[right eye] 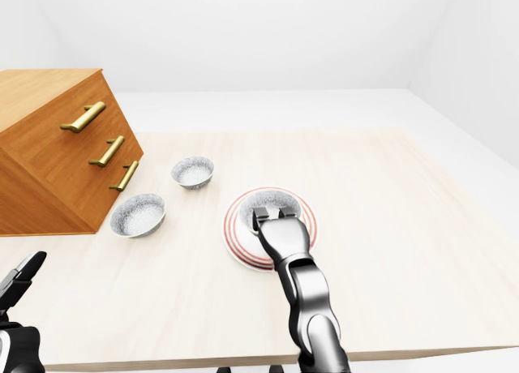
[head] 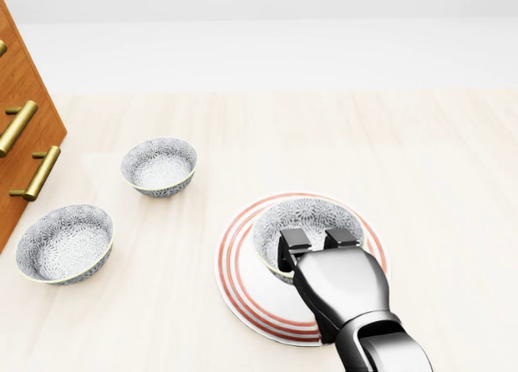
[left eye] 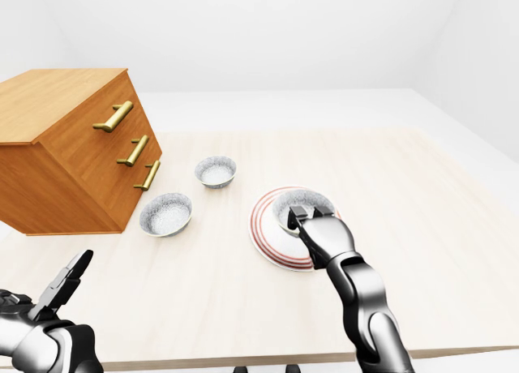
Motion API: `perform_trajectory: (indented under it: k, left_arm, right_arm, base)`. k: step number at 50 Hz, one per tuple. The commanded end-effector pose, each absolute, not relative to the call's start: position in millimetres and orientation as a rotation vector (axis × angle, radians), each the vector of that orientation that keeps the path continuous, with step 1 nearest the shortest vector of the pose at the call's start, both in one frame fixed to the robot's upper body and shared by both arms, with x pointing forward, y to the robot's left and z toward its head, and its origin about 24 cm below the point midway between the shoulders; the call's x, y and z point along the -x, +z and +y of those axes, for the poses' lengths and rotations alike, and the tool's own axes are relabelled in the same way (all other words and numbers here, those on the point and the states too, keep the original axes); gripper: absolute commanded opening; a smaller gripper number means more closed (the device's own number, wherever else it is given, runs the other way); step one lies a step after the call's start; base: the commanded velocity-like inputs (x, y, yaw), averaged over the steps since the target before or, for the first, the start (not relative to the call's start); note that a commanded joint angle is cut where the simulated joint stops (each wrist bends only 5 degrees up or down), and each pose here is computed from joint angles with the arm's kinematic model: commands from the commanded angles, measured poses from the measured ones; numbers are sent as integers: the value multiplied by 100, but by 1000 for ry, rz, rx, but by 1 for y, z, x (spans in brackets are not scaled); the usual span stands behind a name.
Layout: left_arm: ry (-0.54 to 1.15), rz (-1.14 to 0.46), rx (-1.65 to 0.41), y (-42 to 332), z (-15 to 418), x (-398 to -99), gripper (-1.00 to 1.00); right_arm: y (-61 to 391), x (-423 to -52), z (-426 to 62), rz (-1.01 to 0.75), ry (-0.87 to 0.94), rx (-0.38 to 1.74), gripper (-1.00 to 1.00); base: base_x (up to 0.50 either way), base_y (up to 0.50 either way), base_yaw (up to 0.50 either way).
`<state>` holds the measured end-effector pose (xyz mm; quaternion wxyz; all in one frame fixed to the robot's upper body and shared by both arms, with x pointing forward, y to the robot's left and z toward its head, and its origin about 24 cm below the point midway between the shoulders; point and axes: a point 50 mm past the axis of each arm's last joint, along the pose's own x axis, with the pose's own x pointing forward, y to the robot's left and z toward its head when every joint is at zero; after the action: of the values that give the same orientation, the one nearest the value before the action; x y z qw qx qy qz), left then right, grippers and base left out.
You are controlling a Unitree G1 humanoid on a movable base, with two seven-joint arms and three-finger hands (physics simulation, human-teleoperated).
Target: Put the bowl at the front on the plate.
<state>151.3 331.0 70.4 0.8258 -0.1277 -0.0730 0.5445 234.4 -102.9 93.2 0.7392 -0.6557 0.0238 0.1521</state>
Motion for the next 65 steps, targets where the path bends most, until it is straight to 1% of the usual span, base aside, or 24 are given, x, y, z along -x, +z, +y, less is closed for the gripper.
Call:
perform_trajectory:
  k: [1, 27, 45, 46, 47, 48, 49, 62, 65]
  left_arm:
    - [1157, -155, 268, 70, 331, -151, 100]
    - [1161, -154, 273, 71, 331, -150, 100]
    - [1155, -155, 269, 72, 331, -151, 100]
    - [1156, -155, 268, 71, 331, -151, 100]
    - [1156, -154, 269, 72, 331, -151, 100]
    - [1156, -153, 269, 72, 331, -151, 100]
    - [1158, -154, 270, 71, 331, -151, 100]
    - [1159, -156, 272, 70, 331, -151, 100]
    - [1159, -156, 272, 70, 331, -151, 100]
  right_arm:
    - [93, -247, -104, 47, 316, 1434, -100]
    - [78, -269, -103, 59, 333, 1407, -100]
    - [60, -270, -109, 88, 330, 1375, -100]
    - [61, -270, -110, 84, 323, 1372, -94]
    - [61, -270, -110, 80, 320, 1373, -12]
    - [62, -270, -110, 77, 317, 1378, 62]
    - [65, -269, -108, 67, 315, 1384, 100]
    - [70, -266, -108, 49, 295, 1405, 100]
    - [82, -264, -107, 27, 279, 1434, 100]
  base:
    - [0, 0, 0]
    - [0, 0, 0]
    - [0, 0, 0]
    - [0, 0, 0]
    - [0, 0, 0]
    - [0, 0, 0]
    - [0, 0, 0]
    - [0, 0, 0]
    - [0, 0, 0]
